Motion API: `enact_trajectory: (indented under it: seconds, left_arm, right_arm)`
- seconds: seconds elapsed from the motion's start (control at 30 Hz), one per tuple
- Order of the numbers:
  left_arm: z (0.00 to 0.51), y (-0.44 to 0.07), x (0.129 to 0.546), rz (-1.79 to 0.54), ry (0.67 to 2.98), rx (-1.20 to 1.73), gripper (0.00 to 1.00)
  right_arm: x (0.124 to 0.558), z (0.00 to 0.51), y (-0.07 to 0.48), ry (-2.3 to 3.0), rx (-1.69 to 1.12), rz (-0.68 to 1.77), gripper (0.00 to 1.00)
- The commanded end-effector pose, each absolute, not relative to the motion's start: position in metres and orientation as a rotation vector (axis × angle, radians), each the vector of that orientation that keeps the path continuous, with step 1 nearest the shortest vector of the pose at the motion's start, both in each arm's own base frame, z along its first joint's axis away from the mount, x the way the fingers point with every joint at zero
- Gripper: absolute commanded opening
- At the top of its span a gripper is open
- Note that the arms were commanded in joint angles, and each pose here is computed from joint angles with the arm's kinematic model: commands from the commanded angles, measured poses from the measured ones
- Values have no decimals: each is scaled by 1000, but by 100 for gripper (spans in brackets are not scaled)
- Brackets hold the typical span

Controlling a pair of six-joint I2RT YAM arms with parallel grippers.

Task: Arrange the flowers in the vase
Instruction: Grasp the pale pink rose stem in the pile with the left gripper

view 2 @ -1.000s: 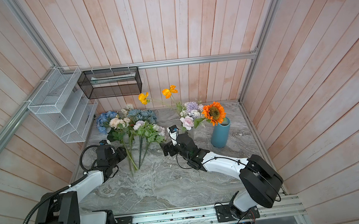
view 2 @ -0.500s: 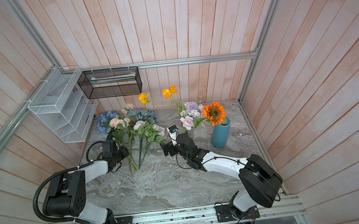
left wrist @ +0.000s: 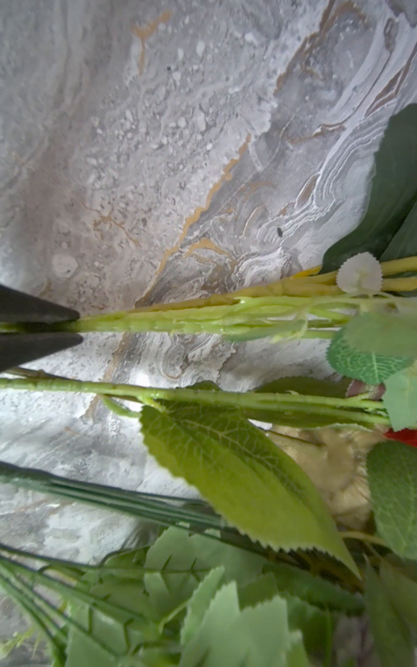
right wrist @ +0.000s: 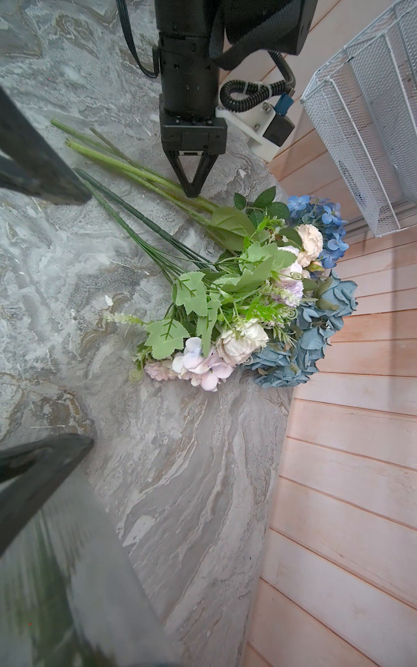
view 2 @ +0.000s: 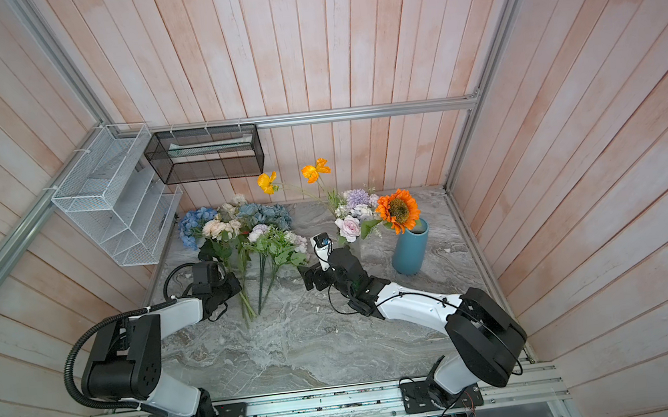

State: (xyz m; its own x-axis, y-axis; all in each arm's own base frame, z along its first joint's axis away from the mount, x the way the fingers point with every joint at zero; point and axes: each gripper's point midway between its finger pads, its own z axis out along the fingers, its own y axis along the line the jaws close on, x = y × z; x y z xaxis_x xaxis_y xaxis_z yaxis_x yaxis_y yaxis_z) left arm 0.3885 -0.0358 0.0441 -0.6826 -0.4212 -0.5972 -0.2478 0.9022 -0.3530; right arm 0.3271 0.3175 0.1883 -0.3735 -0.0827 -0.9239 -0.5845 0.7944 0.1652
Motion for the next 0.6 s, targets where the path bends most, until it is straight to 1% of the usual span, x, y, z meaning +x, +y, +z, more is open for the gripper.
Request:
enact_trajectory:
  seconds: [0.0, 0.1, 0.17, 0.27, 0.37, 0.47, 0.57]
  left_arm:
    - [66, -35, 391, -284, 2311, -443, 5]
    - [73, -40, 387, -271, 2308, -414, 4]
    - [77, -43, 383, -277, 2304, -399, 0]
    - [80, -47, 376, -282, 2306, -380, 0]
    - [81, -56, 369, -336, 2312, -355, 0]
    - [72, -71, 355, -394, 2356, -301, 0]
    - [62, -84, 339, -392, 2406, -237, 0]
  right_arm:
    - [326, 202, 318, 1859, -490, 594, 98]
    - [326, 203, 319, 1856, -491, 597, 98]
    - [326, 203, 320, 1854, -491, 599, 98]
    - [326, 203, 320, 1855, -491, 605, 98]
    - [325, 204, 321, 1854, -492, 611, 98]
    - [325, 205, 322, 1851, -497, 614, 98]
    - [326, 206, 322, 1848, -497, 615, 98]
